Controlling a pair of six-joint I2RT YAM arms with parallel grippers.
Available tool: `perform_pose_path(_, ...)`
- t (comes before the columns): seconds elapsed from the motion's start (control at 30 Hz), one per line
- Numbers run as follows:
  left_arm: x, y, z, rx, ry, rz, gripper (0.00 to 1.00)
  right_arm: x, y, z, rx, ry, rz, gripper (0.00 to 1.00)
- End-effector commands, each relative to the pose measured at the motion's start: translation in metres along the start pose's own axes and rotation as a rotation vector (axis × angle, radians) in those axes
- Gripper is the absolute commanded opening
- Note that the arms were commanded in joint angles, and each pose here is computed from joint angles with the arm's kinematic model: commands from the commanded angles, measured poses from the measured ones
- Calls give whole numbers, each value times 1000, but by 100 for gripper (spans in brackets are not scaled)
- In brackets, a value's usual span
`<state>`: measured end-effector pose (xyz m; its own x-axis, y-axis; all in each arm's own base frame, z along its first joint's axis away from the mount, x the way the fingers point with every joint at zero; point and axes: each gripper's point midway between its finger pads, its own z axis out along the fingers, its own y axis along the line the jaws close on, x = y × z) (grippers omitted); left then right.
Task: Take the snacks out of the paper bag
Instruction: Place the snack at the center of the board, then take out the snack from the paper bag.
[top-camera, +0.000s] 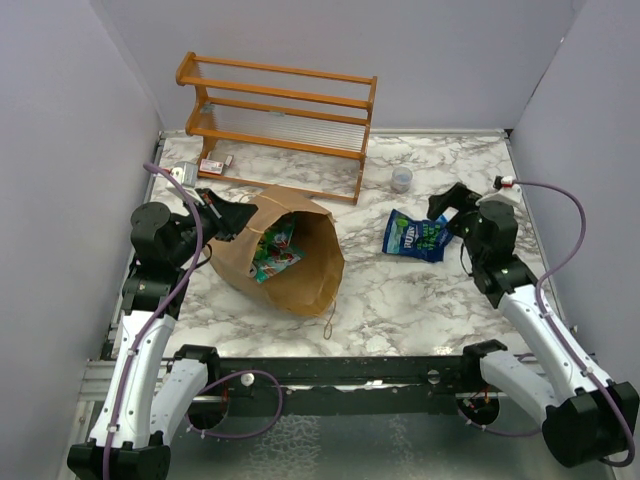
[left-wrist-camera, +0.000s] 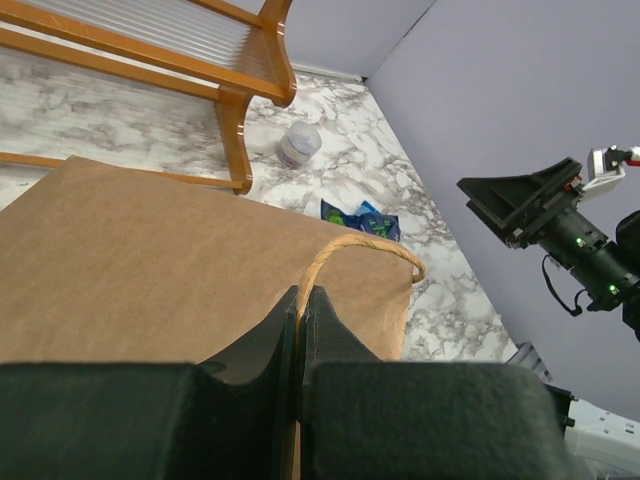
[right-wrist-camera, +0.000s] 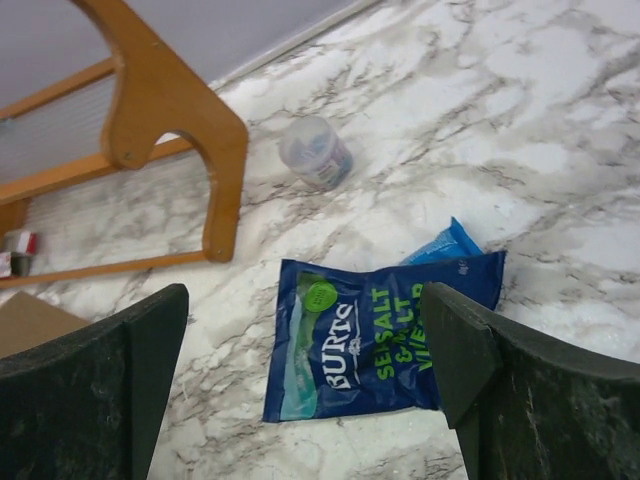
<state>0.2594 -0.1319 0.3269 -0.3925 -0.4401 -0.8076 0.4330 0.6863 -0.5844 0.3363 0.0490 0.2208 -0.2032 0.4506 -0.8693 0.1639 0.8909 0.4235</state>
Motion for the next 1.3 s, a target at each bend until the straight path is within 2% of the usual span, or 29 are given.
perform_pose_path(0.0, -10, -17, -4, 67, -31, 41, 0, -6, 44, -9, -240, 38, -76, 100)
perform_pose_path(0.17, -10, -19, -5, 77, -36, 41, 0, 7, 94, -21, -519, 156, -136, 100)
perform_pose_path(0.33, -11, -22, -5, 94, -41, 39, 0, 14, 128, -43, -767, 205, -142, 100)
perform_pose_path(0.53, -12, -23, -5, 98, -44, 35, 0, 30, 149, -63, -955, 285, -127, 99)
perform_pose_path(0.83, -8, -27, -10, 141, -73, 88, 0, 57, 203, -117, -1177, 271, -287, 100)
perform_pose_path(1.07, -2, -42, -15, 246, -74, 112, 0, 94, 234, -165, -1370, 181, -426, 93)
perform_pose_path(1.13, 0, -43, -15, 256, -63, 111, 0, 107, 243, -178, -1426, 102, -496, 84)
perform_pose_path(1.27, 0, -43, -14, 254, -56, 112, 0, 133, 254, -197, -1514, -112, -670, 77)
